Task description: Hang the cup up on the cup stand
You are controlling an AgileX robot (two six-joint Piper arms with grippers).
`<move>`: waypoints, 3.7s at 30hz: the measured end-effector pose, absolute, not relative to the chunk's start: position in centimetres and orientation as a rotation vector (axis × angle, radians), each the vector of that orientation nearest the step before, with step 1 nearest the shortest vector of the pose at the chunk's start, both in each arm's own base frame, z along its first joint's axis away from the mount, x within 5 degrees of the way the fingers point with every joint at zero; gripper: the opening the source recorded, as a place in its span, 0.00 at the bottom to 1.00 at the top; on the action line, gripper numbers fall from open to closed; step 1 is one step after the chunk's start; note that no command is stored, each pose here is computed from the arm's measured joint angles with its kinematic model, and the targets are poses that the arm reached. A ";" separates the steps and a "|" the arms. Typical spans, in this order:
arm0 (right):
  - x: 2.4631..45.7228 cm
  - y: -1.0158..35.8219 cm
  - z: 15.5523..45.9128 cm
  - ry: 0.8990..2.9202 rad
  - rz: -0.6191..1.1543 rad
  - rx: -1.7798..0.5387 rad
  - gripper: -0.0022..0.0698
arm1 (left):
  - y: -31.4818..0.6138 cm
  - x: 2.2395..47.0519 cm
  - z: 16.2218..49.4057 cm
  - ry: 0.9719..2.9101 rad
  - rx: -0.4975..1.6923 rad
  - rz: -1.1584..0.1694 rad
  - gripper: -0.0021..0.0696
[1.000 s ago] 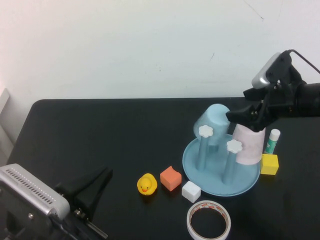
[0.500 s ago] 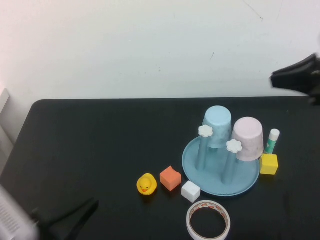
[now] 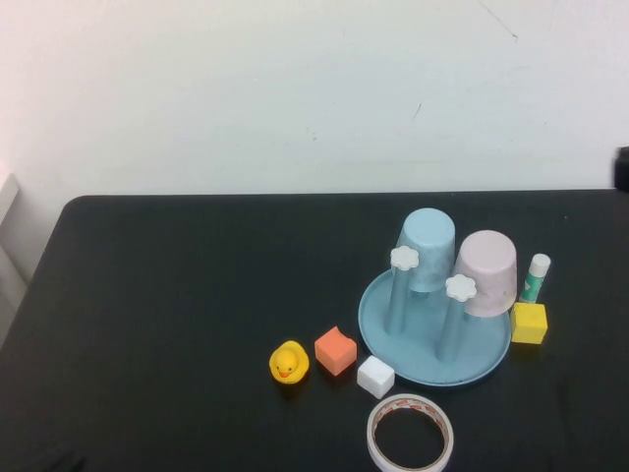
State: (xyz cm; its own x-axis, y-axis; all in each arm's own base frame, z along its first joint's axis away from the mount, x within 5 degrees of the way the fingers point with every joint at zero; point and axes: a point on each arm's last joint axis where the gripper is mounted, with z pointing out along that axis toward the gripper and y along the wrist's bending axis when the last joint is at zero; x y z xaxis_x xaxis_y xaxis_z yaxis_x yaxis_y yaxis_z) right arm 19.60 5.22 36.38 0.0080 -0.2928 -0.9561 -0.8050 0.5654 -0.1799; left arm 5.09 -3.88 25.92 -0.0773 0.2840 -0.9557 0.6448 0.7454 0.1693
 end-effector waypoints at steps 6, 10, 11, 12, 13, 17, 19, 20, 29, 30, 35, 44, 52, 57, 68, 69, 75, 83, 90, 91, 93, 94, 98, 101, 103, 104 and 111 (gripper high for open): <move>14.1 5.4 37.1 1.467 0.347 -0.920 0.03 | -3.7 5.2 25.9 1.672 0.726 -0.328 0.03; 10.1 5.8 37.9 1.375 0.282 -0.906 0.03 | -3.7 5.2 25.9 1.673 0.724 -0.332 0.03; 9.1 5.9 38.2 1.346 0.262 -0.898 0.03 | -3.7 5.2 25.9 1.674 0.722 -0.333 0.03; 8.3 6.0 38.4 1.323 0.240 -0.889 0.03 | -3.7 5.2 25.9 1.674 0.722 -0.333 0.03; 7.5 6.0 38.6 1.299 0.213 -0.873 0.03 | -3.7 5.2 25.9 1.674 0.722 -0.333 0.03; 5.5 5.7 38.8 1.235 0.114 -0.804 0.03 | -3.7 5.2 25.9 1.674 0.722 -0.333 0.03; 5.2 5.4 38.8 1.224 0.077 -0.766 0.03 | -3.7 5.2 25.9 1.674 0.722 -0.333 0.03; 5.2 5.3 38.8 1.225 0.066 -0.750 0.03 | -3.7 5.2 25.9 1.674 0.722 -0.333 0.03; 5.3 5.2 38.7 1.227 0.057 -0.733 0.03 | -3.7 5.2 25.9 1.674 0.722 -0.333 0.03; 5.3 5.2 38.7 1.230 0.060 -0.732 0.03 | -3.7 5.2 25.9 1.674 0.722 -0.333 0.03; 5.9 4.6 38.0 1.267 0.044 -0.660 0.03 | -3.7 5.2 25.9 1.674 0.722 -0.333 0.03; 5.1 4.0 36.2 1.269 -0.068 -0.611 0.03 | -3.6 5.2 26.0 1.672 0.722 -0.333 0.03; 4.9 2.6 30.2 1.527 -0.118 -0.489 0.03 | -3.6 5.2 25.9 1.674 0.722 -0.333 0.03; 4.6 0.4 25.8 1.694 -0.236 -0.238 0.03 | -3.6 5.2 25.9 1.674 0.722 -0.333 0.03; 5.6 -0.2 18.7 1.694 -0.120 -0.091 0.03 | -3.6 5.2 25.9 1.676 0.723 -0.332 0.03; 5.6 0.0 18.5 1.712 -0.088 -0.097 0.03 | -3.6 5.2 25.9 1.676 0.723 -0.332 0.03; 5.4 -0.1 17.4 1.832 -0.066 -0.094 0.03 | -3.6 5.2 25.9 1.676 0.723 -0.332 0.03; 5.2 -0.5 17.2 1.876 -0.105 -0.027 0.03 | -3.6 5.2 25.9 1.676 0.723 -0.332 0.03; 5.2 -0.5 17.2 1.877 -0.106 -0.019 0.03 | -3.6 5.2 25.9 1.676 0.723 -0.332 0.03; 5.2 -0.5 17.2 1.877 -0.104 -0.018 0.03 | -3.6 5.2 25.9 1.676 0.723 -0.332 0.03; 5.2 -0.5 17.2 1.879 -0.104 -0.017 0.03 | -3.6 5.2 25.9 1.676 0.723 -0.332 0.03; 5.2 -0.5 17.2 1.879 -0.104 -0.017 0.03 | -3.6 5.2 25.9 1.676 0.723 -0.332 0.03; 5.2 -0.5 17.2 1.881 -0.102 -0.016 0.03 | -3.6 5.2 25.9 1.676 0.723 -0.332 0.03; 5.2 -0.5 17.2 1.881 -0.102 -0.016 0.03 | -3.6 5.2 25.9 1.676 0.723 -0.332 0.03; 5.2 -0.5 17.2 1.881 -0.102 -0.016 0.03 | -3.6 5.2 25.9 1.677 0.723 -0.332 0.03; 5.2 -0.5 17.2 1.881 -0.102 -0.016 0.03 | -3.6 5.2 25.9 1.677 0.723 -0.332 0.03; 5.2 -0.5 17.2 1.883 -0.101 -0.015 0.03 | -3.6 5.2 25.9 1.677 0.723 -0.332 0.03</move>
